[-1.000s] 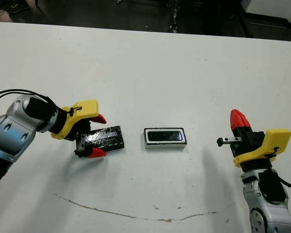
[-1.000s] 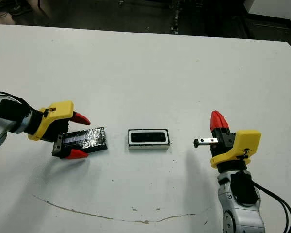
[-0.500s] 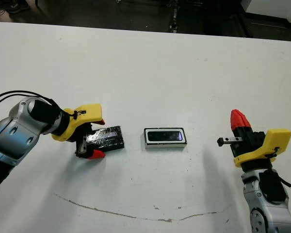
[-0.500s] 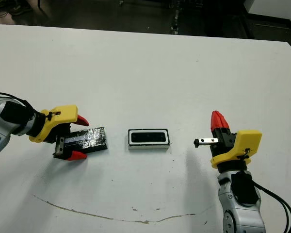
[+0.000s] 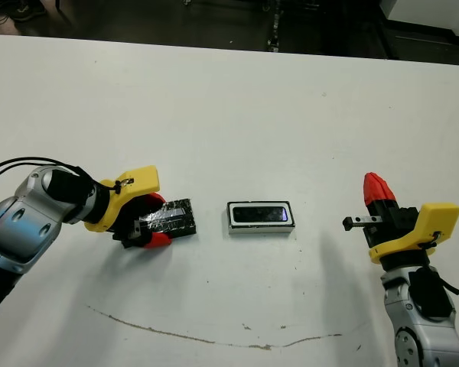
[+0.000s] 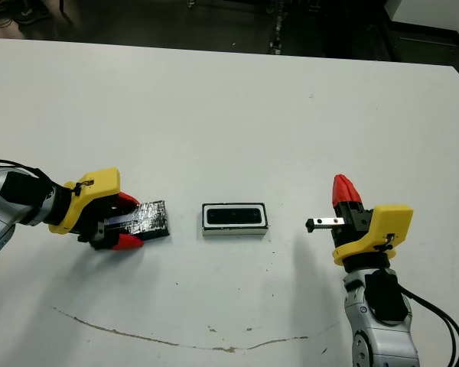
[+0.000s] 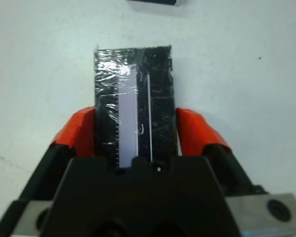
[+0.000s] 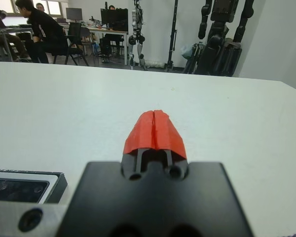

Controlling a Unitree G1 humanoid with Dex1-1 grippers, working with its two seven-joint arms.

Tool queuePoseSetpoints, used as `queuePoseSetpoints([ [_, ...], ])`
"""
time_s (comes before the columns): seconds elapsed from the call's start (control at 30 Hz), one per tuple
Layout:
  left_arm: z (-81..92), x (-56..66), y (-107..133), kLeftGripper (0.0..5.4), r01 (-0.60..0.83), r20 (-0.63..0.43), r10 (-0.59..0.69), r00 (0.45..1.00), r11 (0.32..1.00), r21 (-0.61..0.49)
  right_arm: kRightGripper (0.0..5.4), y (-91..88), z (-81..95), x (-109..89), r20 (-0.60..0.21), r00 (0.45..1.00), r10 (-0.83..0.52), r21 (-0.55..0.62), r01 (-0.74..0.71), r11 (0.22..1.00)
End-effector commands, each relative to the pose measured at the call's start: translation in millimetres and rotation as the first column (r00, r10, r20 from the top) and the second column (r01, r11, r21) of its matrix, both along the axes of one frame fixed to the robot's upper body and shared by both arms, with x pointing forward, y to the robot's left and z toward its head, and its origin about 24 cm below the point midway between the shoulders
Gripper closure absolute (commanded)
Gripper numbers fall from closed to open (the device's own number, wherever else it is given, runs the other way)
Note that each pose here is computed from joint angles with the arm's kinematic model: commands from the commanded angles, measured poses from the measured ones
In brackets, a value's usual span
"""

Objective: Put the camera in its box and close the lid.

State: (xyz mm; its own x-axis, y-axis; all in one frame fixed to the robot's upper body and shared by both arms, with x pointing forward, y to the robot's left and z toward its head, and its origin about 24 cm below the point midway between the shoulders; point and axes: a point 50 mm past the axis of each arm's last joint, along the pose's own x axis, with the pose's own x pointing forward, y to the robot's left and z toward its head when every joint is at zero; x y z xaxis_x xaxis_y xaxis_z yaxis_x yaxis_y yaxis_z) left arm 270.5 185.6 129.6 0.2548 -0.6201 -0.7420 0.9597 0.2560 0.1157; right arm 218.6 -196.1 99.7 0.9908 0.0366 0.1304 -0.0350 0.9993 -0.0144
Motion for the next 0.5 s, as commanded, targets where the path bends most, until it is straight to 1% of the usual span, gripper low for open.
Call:
queuePoseSetpoints([
  [0.03, -2.8, -2.8, 2.1, 2.23, 0.028, -0.018, -0.027, 0.999, 0.999, 0.016, 5.40, -3.8, -1.1, -1.6, -0.023, 1.000, -0.011, -0.009, 0.011, 1.000],
  [0.27, -3.7, -3.3, 2.3, 2.23, 0.067, 0.025, -0.068, 0.997, 0.997, 0.041, 5.40, -3.8, -0.9, -1.5, -0.017, 1.000, -0.007, -0.015, 0.007, 1.000],
  [0.4, -5.5, -3.1, 2.5, 2.23, 0.046, 0.035, -0.046, 0.998, 0.999, 0.022, 5.40, -3.6, -1.0, -1.3, -0.017, 1.000, -0.008, -0.013, 0.008, 1.000],
  [0.5, -5.4, -2.5, 2.0, 2.23, 0.005, 0.043, -0.005, 0.999, 1.000, 0.000, 5.40, -3.4, -1.0, -1.4, -0.021, 1.000, -0.007, -0.009, 0.007, 1.000],
])
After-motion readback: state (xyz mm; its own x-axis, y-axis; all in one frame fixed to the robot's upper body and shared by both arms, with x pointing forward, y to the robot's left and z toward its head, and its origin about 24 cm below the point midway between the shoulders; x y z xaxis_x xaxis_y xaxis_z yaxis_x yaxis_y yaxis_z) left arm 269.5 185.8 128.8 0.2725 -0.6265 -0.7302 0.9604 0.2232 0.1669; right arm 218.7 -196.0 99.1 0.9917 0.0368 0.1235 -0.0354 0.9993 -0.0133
